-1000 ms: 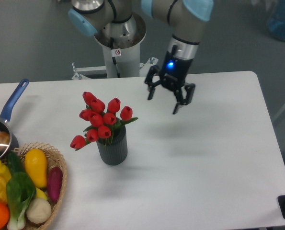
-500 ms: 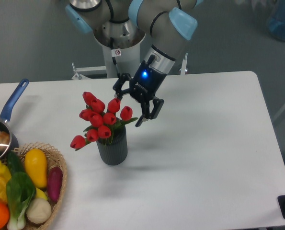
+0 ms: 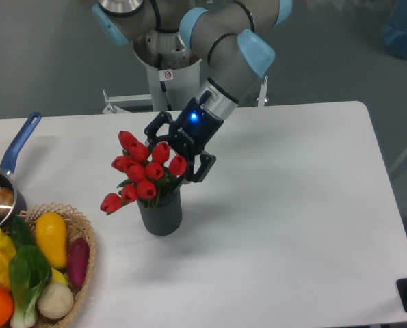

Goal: Pick up the flowers from the vase
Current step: 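Close the gripper around the tulip stems above the vase rim, then lift the tulip bunch straight up out of the grey vase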

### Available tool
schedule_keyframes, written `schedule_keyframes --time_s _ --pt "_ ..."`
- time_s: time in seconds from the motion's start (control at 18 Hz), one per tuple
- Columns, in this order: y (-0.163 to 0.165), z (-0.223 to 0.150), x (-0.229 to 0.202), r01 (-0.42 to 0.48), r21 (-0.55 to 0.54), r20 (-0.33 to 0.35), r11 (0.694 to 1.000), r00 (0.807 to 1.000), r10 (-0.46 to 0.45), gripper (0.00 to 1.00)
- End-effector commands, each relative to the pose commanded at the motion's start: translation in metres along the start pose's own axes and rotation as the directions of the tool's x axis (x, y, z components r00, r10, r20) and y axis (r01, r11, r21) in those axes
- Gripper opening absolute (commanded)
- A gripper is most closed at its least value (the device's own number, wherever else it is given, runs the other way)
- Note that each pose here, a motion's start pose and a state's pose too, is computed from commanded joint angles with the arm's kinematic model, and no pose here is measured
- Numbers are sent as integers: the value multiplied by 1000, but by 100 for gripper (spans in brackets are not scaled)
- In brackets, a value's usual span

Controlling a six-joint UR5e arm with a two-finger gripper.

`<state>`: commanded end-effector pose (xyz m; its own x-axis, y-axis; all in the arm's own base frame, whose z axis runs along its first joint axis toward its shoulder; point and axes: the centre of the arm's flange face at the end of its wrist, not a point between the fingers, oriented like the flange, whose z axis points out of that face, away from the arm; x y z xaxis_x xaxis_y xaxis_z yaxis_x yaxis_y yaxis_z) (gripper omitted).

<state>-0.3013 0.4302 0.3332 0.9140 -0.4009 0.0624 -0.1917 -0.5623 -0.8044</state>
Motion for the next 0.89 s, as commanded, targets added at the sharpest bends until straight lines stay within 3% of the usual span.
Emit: schedule_keyframes --time_s 0.17,0.28,0.33,0.67,0.89 --pt "2 -1 -4 8 3 1 1000 1000 -8 29" --pt "1 -3 -6 14 4 6 1000 1000 -14 7" --pt "-2 -5 -8 22 5 12 1000 1000 -22 1" --pt "-36 -31 -22 99 24 66 995 993 -100 0" --pt "-45 -40 -18 89 48 76 995 993 -93 0"
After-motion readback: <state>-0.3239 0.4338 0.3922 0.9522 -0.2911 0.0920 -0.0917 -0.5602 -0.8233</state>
